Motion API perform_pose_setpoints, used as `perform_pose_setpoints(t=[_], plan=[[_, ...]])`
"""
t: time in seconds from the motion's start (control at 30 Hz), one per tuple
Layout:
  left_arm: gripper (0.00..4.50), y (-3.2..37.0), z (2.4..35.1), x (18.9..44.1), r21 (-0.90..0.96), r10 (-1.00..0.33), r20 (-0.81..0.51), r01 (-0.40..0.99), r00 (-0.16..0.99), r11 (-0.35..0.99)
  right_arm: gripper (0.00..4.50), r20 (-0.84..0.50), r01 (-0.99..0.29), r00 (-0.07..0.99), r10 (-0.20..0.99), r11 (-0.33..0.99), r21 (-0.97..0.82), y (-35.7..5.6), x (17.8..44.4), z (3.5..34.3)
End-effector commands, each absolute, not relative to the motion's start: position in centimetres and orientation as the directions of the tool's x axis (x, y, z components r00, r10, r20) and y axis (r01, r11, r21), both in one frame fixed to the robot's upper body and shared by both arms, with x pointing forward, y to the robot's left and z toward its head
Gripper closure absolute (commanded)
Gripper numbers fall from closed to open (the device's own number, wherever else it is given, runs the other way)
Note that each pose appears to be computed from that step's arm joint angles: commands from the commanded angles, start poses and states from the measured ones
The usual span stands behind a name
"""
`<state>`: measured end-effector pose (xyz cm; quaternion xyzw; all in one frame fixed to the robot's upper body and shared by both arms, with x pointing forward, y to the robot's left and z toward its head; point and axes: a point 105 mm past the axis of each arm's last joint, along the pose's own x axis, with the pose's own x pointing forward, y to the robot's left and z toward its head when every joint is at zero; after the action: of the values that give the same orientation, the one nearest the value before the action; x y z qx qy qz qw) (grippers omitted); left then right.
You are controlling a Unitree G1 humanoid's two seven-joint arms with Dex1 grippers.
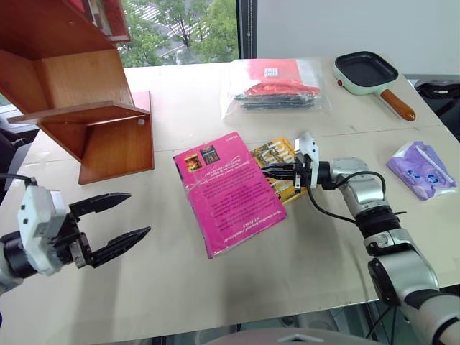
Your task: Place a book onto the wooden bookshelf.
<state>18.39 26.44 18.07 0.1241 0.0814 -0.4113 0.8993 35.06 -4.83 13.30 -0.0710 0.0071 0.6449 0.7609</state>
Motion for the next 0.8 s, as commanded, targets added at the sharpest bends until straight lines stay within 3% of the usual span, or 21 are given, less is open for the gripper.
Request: perform_pose_setpoints(t=[0.03,0.2,0.33,0.47,0.57,0.63,0.67,0.8], plan=[[0.00,26.7,18.8,18.1,0.196,-0.713,-0.239,0.752,0.659,0.630,4.48,-0.070,-0.977,0.165,0.984,0.154,-0.145,-4.5,35.1,14.6],[0.00,26.7,17.6,17.7,0.111,-0.709,-0.239,0.744,0.664,0.659,4.48,-0.071,-0.964,0.223,0.972,0.210,-0.164,-5.9,35.8,14.8],[0.00,26.0,14.6,17.2,-0.140,-0.678,-0.207,0.664,0.706,0.734,4.48,-0.071,-0.936,0.315,0.946,0.297,-0.188,-9.6,36.1,15.4],[0.00,23.2,11.6,16.9,-0.418,-0.703,-0.196,0.590,0.684,0.691,4.48,-0.076,-0.929,0.332,0.940,0.312,-0.198,-13.6,34.2,16.8],[0.00,22.7,10.4,18.7,-0.550,-0.650,-0.131,0.491,0.749,0.676,3.66,-0.090,-0.948,0.282,0.955,0.263,-0.179,-15.4,31.1,18.3],[0.00,22.4,9.1,19.9,-0.629,-0.623,-0.133,0.420,0.771,0.654,2.65,-0.126,-0.960,0.250,0.960,0.229,-0.165,-16.1,28.9,19.0],[0.00,22.1,8.6,20.4,-0.686,-0.627,-0.126,0.389,0.769,0.615,2.35,-0.149,-0.966,0.231,0.961,0.209,-0.153,-16.4,27.8,19.2],[0.00,21.3,7.6,22.1,-0.832,-0.658,-0.086,0.310,0.748,0.461,0.28,-0.212,-0.981,0.183,0.960,0.166,-0.096,-17.3,23.9,19.8]])
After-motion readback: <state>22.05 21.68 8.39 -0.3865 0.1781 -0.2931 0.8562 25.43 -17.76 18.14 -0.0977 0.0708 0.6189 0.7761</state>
